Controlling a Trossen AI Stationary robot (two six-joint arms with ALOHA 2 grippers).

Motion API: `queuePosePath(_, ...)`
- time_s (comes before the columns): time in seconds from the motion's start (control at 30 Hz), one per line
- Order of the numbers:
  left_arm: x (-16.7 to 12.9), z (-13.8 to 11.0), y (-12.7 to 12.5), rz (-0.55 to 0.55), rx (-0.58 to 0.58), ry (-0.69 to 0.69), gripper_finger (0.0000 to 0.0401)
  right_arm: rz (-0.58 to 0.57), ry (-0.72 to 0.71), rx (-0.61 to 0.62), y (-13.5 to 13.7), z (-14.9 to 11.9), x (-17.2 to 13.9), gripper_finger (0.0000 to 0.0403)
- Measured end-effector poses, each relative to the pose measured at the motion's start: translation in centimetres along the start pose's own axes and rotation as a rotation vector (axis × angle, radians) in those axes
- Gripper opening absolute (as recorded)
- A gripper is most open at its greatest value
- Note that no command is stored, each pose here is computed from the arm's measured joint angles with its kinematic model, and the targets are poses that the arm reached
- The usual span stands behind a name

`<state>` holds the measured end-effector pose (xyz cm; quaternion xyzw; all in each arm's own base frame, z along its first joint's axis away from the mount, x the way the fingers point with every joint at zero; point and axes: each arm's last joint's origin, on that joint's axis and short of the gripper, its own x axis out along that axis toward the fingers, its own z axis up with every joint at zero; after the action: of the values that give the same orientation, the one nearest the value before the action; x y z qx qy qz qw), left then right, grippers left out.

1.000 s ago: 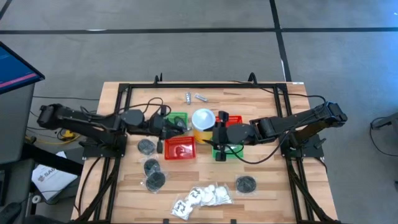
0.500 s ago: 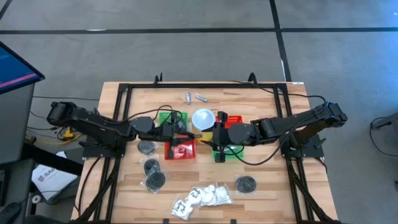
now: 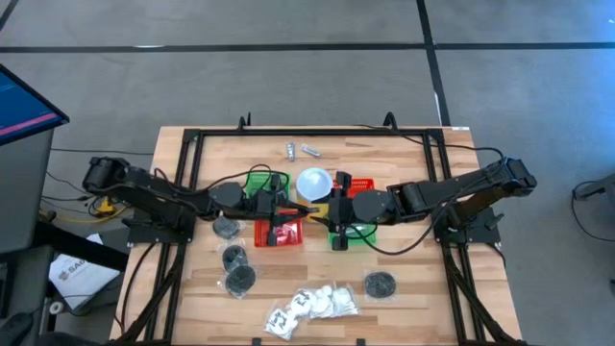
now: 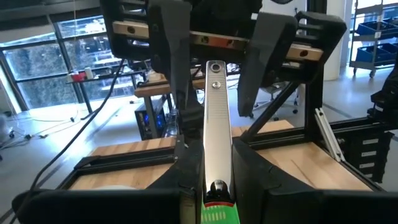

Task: Pick & Place Travel size toiletries
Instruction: Put the silver nail cutter into the right green bin

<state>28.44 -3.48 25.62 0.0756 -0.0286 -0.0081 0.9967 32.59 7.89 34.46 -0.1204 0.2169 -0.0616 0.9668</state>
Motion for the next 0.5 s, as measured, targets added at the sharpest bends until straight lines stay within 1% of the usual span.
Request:
queuePosePath(0.1,0.0,0.04,0.0,-0.002,0.001,-0.004,0.0044,-0.001,0.0,0.001,-0.03,0.0,0.01,0.0153)
queuePosePath(0.2,-0.01,0.06,0.0,-0.003,0.002,-0.006,0.0044,-0.001,0.0,0.001,-0.02,0.0,0.01,0.0136)
queuePosePath(0.3,-0.01,0.09,-0.01,-0.006,0.001,-0.01,0.0044,0.002,0.0,0.001,-0.02,0.0,0.01,0.0106)
queuePosePath(0.47,-0.01,0.09,-0.02,-0.014,0.007,-0.011,0.0047,0.013,0.001,-0.001,0.03,-0.02,-0.01,0.0032)
queuePosePath(0.5,-0.01,0.09,-0.02,-0.015,0.007,-0.011,0.0047,0.015,0.0,-0.003,0.04,0.0,-0.02,0.003)
